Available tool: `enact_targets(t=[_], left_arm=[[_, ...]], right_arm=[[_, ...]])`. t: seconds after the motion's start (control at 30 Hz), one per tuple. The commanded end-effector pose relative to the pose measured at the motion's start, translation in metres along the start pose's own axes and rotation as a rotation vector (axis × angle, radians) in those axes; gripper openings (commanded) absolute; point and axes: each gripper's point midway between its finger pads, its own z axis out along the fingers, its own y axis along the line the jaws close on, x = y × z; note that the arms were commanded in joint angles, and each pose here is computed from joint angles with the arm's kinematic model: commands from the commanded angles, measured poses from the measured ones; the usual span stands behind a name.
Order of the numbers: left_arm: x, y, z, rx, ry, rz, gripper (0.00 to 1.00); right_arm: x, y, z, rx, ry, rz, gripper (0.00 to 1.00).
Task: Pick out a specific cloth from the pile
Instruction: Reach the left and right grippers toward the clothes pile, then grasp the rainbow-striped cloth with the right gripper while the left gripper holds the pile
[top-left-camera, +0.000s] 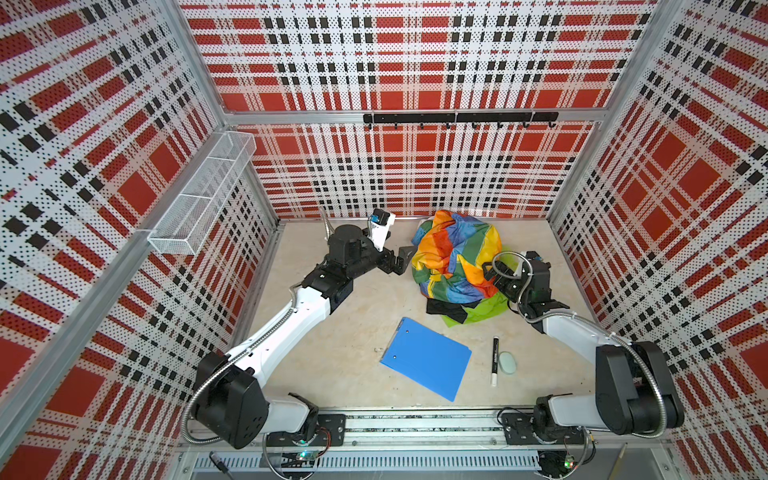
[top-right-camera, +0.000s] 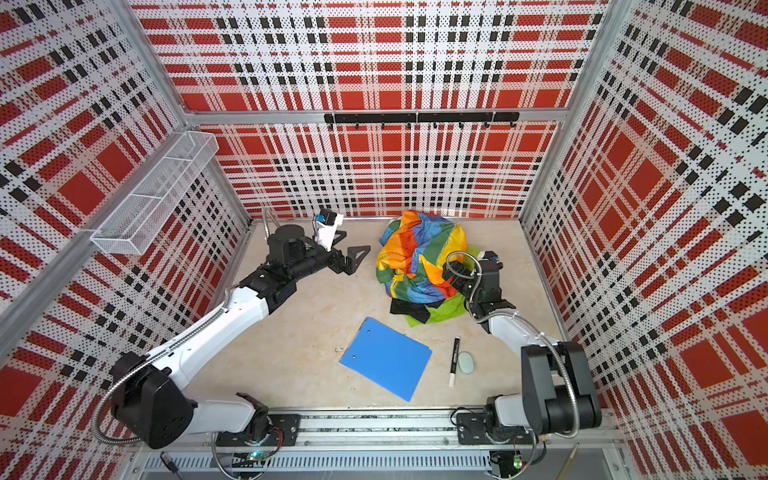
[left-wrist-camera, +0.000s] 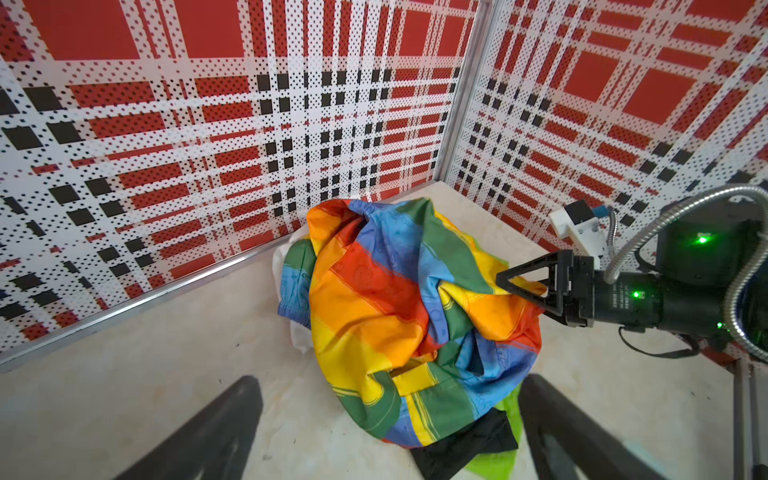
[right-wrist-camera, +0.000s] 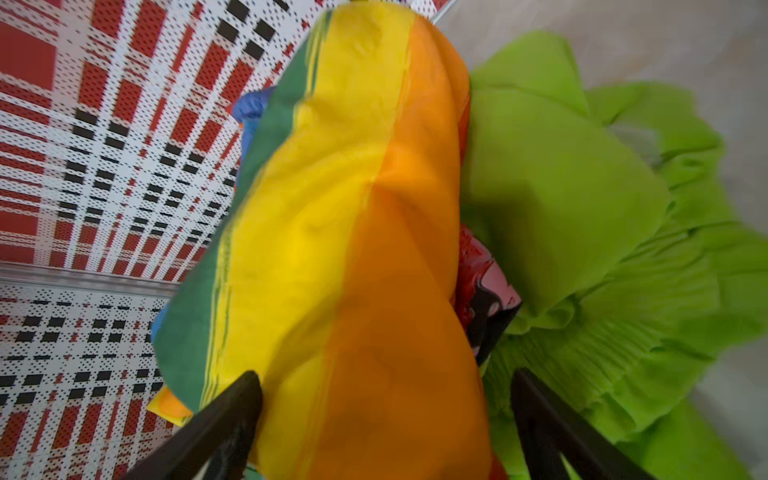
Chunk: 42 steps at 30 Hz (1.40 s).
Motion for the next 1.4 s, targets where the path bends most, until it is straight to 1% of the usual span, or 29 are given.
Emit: enact_targets(t=[0.0, 0.17, 0.2, 0.27, 0.33, 0.37, 0.4, 0.47, 0.53, 0.63, 0.77, 0.9, 1.0, 1.07, 1.1, 1.23, 1.3, 1.37], left_arm=[[-0.007, -0.007, -0.001, -0.013, 0.009, 0.055, 0.99], [-0.007, -0.016, -0.001, 0.004, 0.006, 0.068, 0.99], [-0.007, -0.014, -0.001, -0.002, 0.008, 0.068, 0.99], [-0.004, -0.013, 0.001, -0.004, 0.015, 0.069, 0.99], [-0.004, -0.014, 0.002, 0.001, 0.016, 0.068, 0.99], [-0.004, -0.013, 0.002, 0.000, 0.015, 0.066, 0.99], [-0.004, -0.014, 0.002, 0.001, 0.013, 0.066, 0.99], [-0.001, -0.012, 0.003, -0.007, 0.015, 0.067, 0.99], [-0.001, -0.009, 0.004, -0.016, 0.017, 0.066, 0.99], [-0.003, -0.007, 0.004, -0.006, 0.010, 0.046, 0.99], [-0.008, -0.003, 0.001, 0.005, -0.005, 0.020, 0.99], [-0.011, 0.001, -0.001, 0.011, -0.024, -0.005, 0.99], [-0.012, 0.004, 0.000, -0.006, -0.025, -0.019, 0.99], [-0.015, 0.005, -0.001, -0.014, -0.029, -0.025, 0.99], [-0.016, 0.006, -0.002, -0.019, -0.032, -0.023, 0.99], [-0.016, 0.006, -0.003, -0.021, -0.036, -0.022, 0.99], [-0.016, 0.006, -0.003, -0.020, -0.035, -0.024, 0.99], [-0.016, 0.007, -0.002, -0.023, -0.034, -0.029, 0.99]], right_arm=[[-0.009, 0.026, 0.004, -0.088, -0.033, 0.012, 1.00], [0.003, 0.020, 0.019, -0.078, 0.010, 0.022, 1.00], [0.004, 0.020, 0.022, -0.073, 0.016, 0.019, 0.98], [0.003, 0.020, 0.028, -0.065, 0.026, 0.015, 0.79], [0.001, 0.024, 0.029, -0.058, 0.021, -0.004, 0.56], [-0.001, 0.027, 0.028, -0.042, 0.011, -0.021, 0.49], [-0.003, 0.028, 0.026, -0.012, 0.000, -0.049, 0.45], [-0.009, 0.035, 0.023, 0.057, -0.025, -0.125, 0.44], [-0.012, 0.039, 0.020, 0.110, -0.037, -0.164, 0.37], [-0.016, 0.055, 0.017, 0.109, -0.067, -0.199, 0.37], [-0.032, 0.074, 0.013, 0.154, -0.114, -0.268, 0.36], [-0.059, 0.095, 0.016, 0.172, -0.163, -0.320, 0.33], [-0.080, 0.119, 0.023, 0.159, -0.185, -0.377, 0.31], [-0.095, 0.135, 0.027, 0.151, -0.209, -0.393, 0.31], [-0.104, 0.142, 0.028, 0.151, -0.221, -0.423, 0.32], [-0.123, 0.155, 0.051, 0.142, -0.221, -0.429, 0.32], [-0.117, 0.156, 0.069, 0.126, -0.184, -0.433, 0.33], [-0.103, 0.144, 0.089, 0.139, -0.132, -0.425, 0.34]])
